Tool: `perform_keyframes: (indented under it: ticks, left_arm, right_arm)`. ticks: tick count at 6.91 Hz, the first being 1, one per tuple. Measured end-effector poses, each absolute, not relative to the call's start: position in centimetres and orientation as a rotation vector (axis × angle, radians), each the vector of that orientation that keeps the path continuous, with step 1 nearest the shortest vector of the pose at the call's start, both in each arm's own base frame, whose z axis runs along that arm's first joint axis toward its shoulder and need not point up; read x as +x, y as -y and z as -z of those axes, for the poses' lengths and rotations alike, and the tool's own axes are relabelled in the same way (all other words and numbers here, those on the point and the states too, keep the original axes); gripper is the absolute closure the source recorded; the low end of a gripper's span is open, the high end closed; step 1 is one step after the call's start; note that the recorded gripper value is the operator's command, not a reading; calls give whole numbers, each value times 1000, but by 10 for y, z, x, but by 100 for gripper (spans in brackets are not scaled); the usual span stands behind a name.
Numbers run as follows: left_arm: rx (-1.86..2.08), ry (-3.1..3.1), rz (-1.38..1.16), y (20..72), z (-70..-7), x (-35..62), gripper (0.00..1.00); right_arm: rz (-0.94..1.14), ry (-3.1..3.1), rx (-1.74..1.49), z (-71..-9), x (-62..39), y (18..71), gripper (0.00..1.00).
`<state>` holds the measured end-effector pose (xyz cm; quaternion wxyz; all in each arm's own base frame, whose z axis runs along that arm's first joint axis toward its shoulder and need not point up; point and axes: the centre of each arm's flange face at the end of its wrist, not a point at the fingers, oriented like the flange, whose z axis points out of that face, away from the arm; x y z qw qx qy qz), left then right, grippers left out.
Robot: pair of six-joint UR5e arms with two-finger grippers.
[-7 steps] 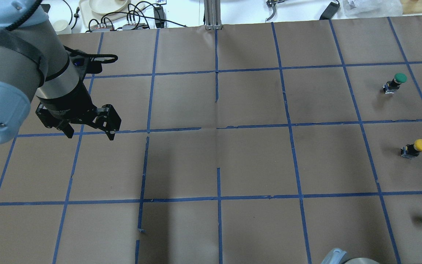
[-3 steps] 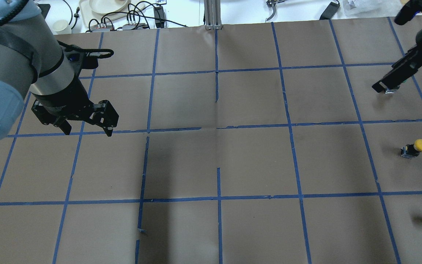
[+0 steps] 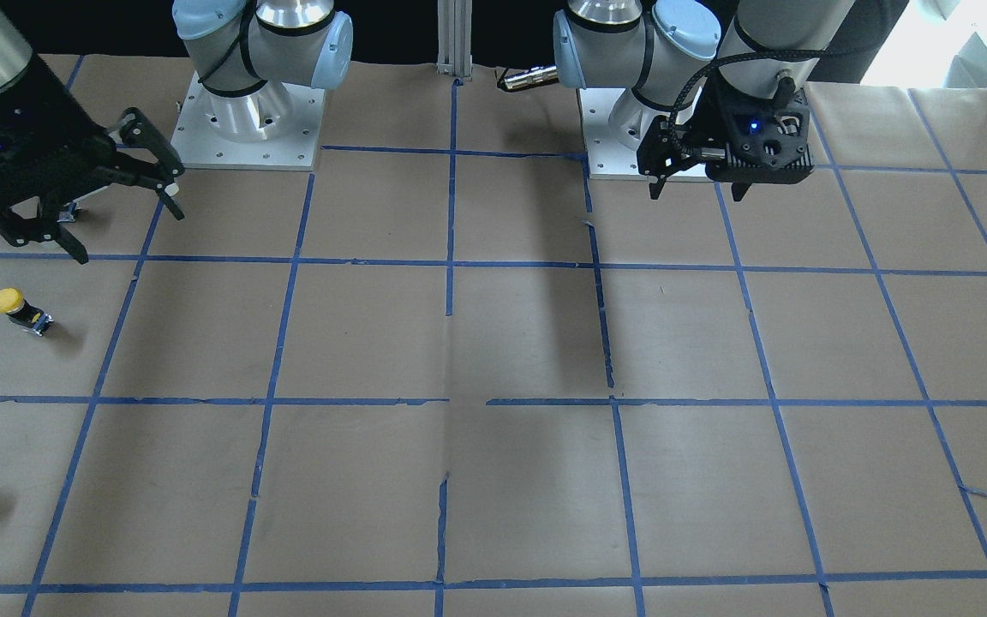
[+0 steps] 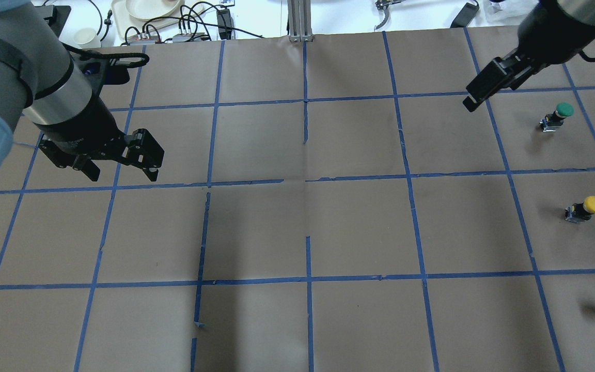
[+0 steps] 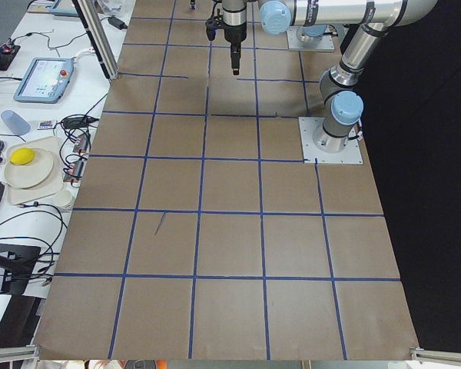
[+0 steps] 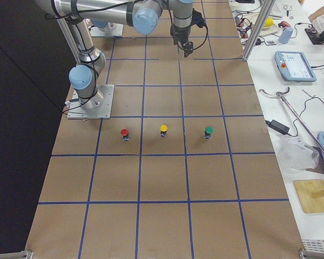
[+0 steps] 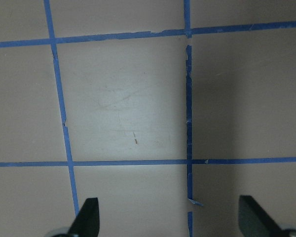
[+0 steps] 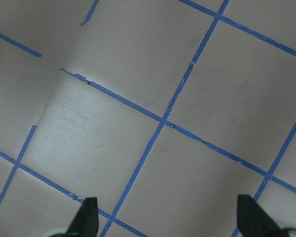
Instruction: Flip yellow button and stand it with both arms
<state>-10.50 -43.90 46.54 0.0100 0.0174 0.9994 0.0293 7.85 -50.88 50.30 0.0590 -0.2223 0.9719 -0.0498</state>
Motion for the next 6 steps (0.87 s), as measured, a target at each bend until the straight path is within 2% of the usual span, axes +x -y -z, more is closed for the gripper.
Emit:
perform_keyframes:
  ticks: [3,6]
  left_arm:
    - [89,-3133,-96,439,-466,-103,0]
    - [90,-3133,-96,439,-465,-103,0]
  right_arm:
    - [108,-3079,-314,-511,163,507,0]
    - [97,-3151,-176,-512,196,512,2]
